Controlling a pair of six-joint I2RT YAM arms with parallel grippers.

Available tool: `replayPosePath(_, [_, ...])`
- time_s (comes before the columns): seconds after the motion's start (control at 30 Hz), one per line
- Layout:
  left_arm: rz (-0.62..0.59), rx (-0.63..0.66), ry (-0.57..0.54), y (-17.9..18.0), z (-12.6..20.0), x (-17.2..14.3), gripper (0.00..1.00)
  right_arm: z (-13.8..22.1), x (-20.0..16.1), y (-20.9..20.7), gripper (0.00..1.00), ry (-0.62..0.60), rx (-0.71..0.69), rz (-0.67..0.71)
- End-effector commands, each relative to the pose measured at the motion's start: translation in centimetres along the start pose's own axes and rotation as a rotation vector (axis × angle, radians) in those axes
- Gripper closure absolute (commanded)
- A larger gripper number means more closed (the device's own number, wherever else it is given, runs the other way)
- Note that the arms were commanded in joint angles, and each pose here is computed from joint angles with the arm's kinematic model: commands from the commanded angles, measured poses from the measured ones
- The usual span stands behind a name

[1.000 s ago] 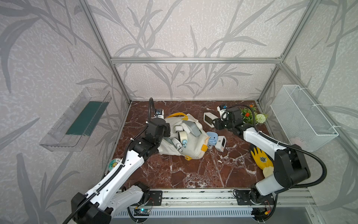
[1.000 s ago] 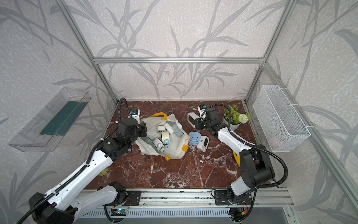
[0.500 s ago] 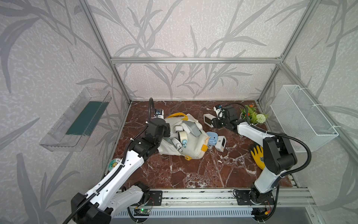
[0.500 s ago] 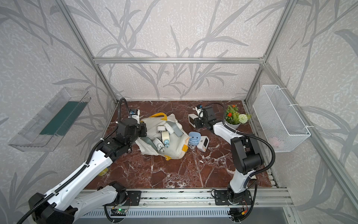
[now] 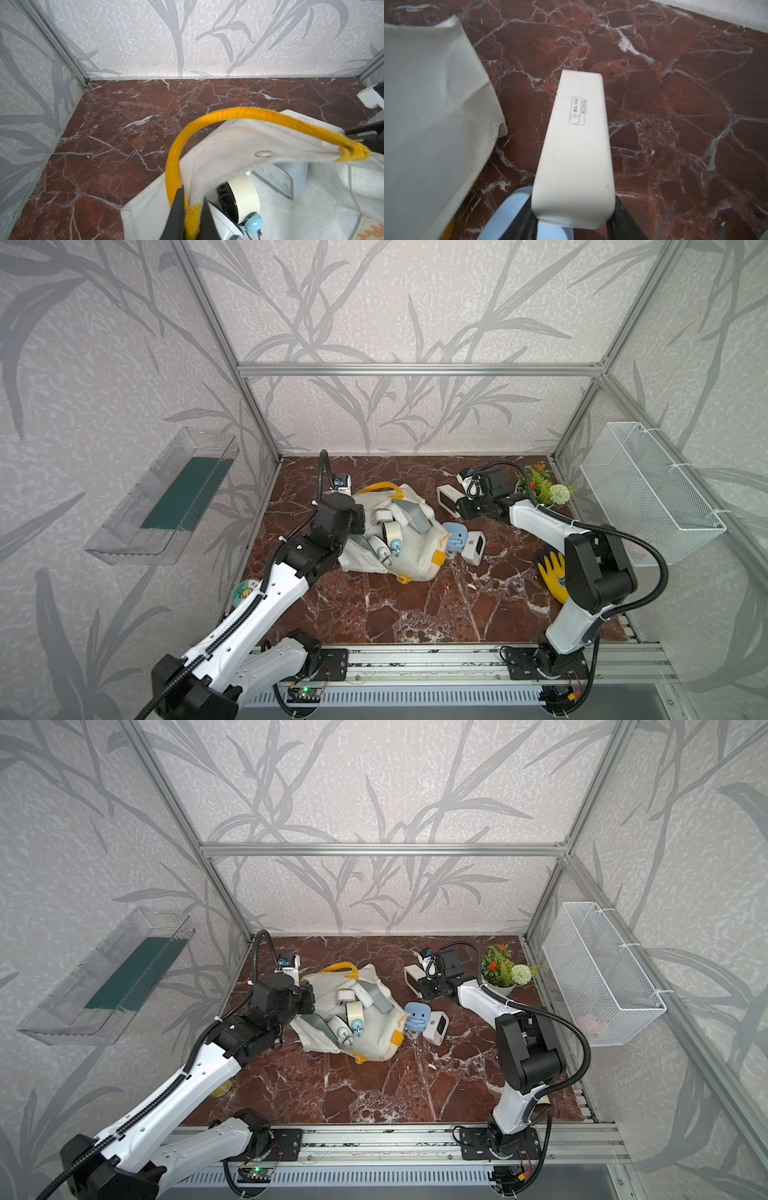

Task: Take the alarm clock out of the canvas bag
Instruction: Place the alarm at the center of the board.

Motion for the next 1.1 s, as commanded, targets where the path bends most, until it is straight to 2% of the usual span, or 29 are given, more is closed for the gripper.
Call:
replayPosePath(0.0, [0.03, 0.029, -0.026, 0.7, 0.5, 0.7, 1.0, 0.7, -1.5, 0.0, 0.51, 0.066, -0.002, 0.023])
replayPosePath(0.4, [0.03, 0.026, -0.021, 0.6, 0.4, 0.6, 1.0, 0.3, -4.0, 0.4, 0.44, 0.167, 0.017, 0.022])
replayPosePath(0.63, [0.031, 0.024, -0.019, 0.6, 0.4, 0.7, 1.0, 0.2, -4.3, 0.3, 0.42, 0.174, 0.015, 0.011])
replayPosePath(0.83, [0.031, 0.024, -0.018, 0.6, 0.5, 0.6, 1.0, 1.2, -3.3, 0.2, 0.38, 0.132, 0.0, -0.005])
replayPosePath(1.07, [0.031, 0.023, -0.017, 0.5, 0.4, 0.8, 1.0, 3.9, -1.6, 0.2, 0.21, 0.031, -0.03, -0.023])
Point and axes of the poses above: each gripper's point midway between its finger pads, its own z axis back along the fingers, its own y axis along the line the jaws close on, x = y × z, the point moved 2 cm from there along z, back along the fingers, and after that the axes turned 5 degrees about z, right-handed, at the moved point
